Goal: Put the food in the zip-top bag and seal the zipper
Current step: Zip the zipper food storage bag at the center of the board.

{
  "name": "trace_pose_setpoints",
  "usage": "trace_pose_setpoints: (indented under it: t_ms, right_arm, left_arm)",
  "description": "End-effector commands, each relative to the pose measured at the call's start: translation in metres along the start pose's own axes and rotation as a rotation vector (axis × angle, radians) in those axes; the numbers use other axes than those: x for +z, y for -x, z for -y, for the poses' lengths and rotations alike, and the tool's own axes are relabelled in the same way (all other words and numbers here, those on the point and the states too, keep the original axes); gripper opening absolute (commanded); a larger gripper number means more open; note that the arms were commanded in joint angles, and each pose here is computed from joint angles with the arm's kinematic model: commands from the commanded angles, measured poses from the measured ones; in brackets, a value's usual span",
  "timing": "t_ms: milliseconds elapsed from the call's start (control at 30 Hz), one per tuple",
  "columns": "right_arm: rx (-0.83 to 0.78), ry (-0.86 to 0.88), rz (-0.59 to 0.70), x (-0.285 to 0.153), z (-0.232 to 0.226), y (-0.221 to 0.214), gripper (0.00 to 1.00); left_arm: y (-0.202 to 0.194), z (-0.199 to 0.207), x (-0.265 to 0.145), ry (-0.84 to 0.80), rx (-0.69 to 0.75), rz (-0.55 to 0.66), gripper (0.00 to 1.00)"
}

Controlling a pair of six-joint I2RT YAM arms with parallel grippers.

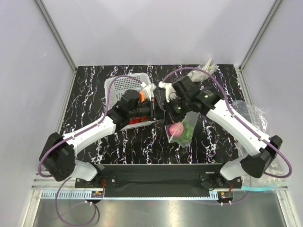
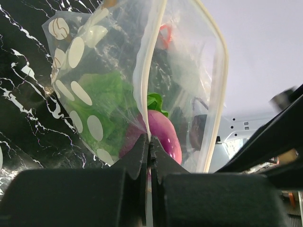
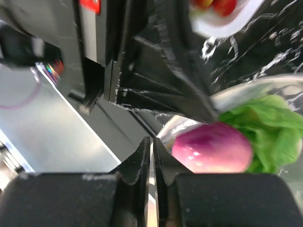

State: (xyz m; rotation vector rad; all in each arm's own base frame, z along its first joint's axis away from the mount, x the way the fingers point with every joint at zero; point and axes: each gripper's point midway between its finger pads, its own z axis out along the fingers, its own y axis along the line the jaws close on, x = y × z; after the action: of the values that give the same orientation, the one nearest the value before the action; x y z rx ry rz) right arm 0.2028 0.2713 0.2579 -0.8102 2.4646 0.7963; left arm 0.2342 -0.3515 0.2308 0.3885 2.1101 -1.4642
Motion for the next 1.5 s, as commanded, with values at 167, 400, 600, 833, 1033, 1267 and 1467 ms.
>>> trace_pose_setpoints:
  t_ms: [167,400,600,833,1033,1267,1467]
  right_arm:
    - [-0.083,-0.083,-0.104,0.004,0.004,-0.032,0.11]
    - [-0.093,-0.125,-0.156,0.005,0.009,-0.055,0.12]
    - [-0.130,-0.186,-0.210,0.017,0.012,-0.066,0.10]
    - [-0.145,-0.419,-0.084,0.006,0.048,-0.041,0.06]
    - [-0.138,-0.640,0.102,-0.020,0.077,-0.008,0.03]
    - [-0.185,-0.340,0.058,-0.005,0.032,-0.023,0.08]
    - [-0.182,-0.172,-0.104,0.022,0.012,-0.057,0.08]
  left_arm:
    - [0.031,0.034,-0.010,-0.072,0.100,0.078,0.00]
    - [0.033,0.035,-0.010,-0.067,0.112,0.076,0.00]
    - [0.032,0.032,-0.007,-0.065,0.112,0.065,0.00]
    - [0.028,0.027,-0.004,-0.058,0.109,0.049,0.00]
    - [0.025,0.023,0.000,-0.066,0.101,0.041,0.00]
    - [0.024,0.021,0.002,-0.070,0.097,0.035,0.00]
    - [0.027,0.022,0.001,-0.072,0.101,0.040,0.00]
